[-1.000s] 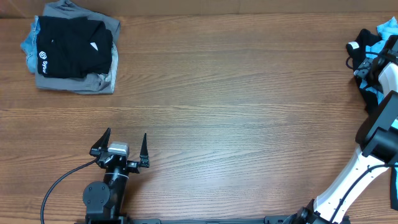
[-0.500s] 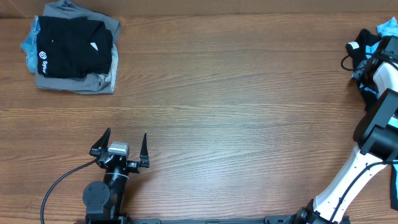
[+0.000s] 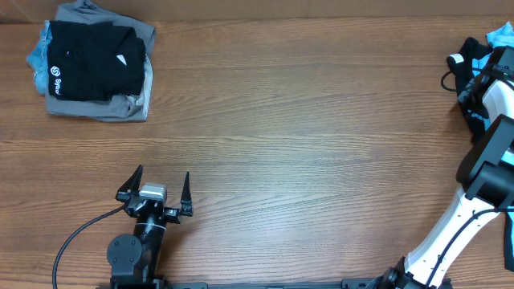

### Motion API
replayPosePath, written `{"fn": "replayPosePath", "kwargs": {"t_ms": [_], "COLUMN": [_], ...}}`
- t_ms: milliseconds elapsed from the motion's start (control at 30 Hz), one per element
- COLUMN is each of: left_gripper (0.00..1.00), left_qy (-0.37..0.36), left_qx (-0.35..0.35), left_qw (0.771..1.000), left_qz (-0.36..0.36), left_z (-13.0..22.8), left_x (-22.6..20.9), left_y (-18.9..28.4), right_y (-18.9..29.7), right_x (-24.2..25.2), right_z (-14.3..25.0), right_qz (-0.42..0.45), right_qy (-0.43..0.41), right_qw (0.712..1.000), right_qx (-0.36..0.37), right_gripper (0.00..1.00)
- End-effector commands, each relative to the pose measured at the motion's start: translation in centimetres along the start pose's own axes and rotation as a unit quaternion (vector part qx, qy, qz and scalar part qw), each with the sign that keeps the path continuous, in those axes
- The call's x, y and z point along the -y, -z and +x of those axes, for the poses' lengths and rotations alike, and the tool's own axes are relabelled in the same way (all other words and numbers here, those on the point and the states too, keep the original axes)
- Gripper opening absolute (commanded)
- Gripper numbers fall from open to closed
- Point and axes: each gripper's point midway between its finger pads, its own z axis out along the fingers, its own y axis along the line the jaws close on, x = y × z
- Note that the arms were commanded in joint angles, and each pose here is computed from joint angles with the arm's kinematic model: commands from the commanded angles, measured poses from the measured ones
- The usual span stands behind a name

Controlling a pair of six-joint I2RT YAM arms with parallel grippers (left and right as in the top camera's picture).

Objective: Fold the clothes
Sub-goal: 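Grasp the light-blue T-shirt with the right gripper and lift it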

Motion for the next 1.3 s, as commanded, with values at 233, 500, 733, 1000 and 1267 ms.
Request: {"fn": "replayPosePath", "kwargs": {"t_ms": [233, 500, 733, 1000, 1267], "left_gripper": [1.00, 1.00, 1.00, 1.00, 1.00], "left_qy": [-0.010, -0.010, -0.010, -0.010, -0.010], "left_qx": [0.002, 0.002, 0.002, 0.002, 0.002], "left_qw": [1.000, 1.000, 1.000, 1.000, 1.000], "left_qz": [0.000, 0.000, 0.000, 0.000, 0.000], "left_z": [0.0, 0.0, 0.0, 0.0, 0.0], "left_x": [0.1, 0.1, 0.1, 0.1, 0.1], "left_y": [0.0, 0.0, 0.0, 0.0, 0.0], "right_y": [2.8, 3.5, 9.0, 19.3, 32.1], "right_x": [-0.2, -0.1, -1.3, -2.9, -6.8], "right_z": [-3.5, -3.6, -6.5, -9.1, -9.3], "right_qz": [-0.018, -0.021, -0.100, -0.196, -0.293], "right_qy": [-0.036, -0.038, -0.064, -0.066, -0.025], "right_qw": [0.999, 0.999, 0.991, 0.972, 0.937], "right_qx": [0.017, 0.017, 0.056, 0.112, 0.186], "right_gripper": [0.04, 0.04, 0.04, 0.04, 0.04]}}
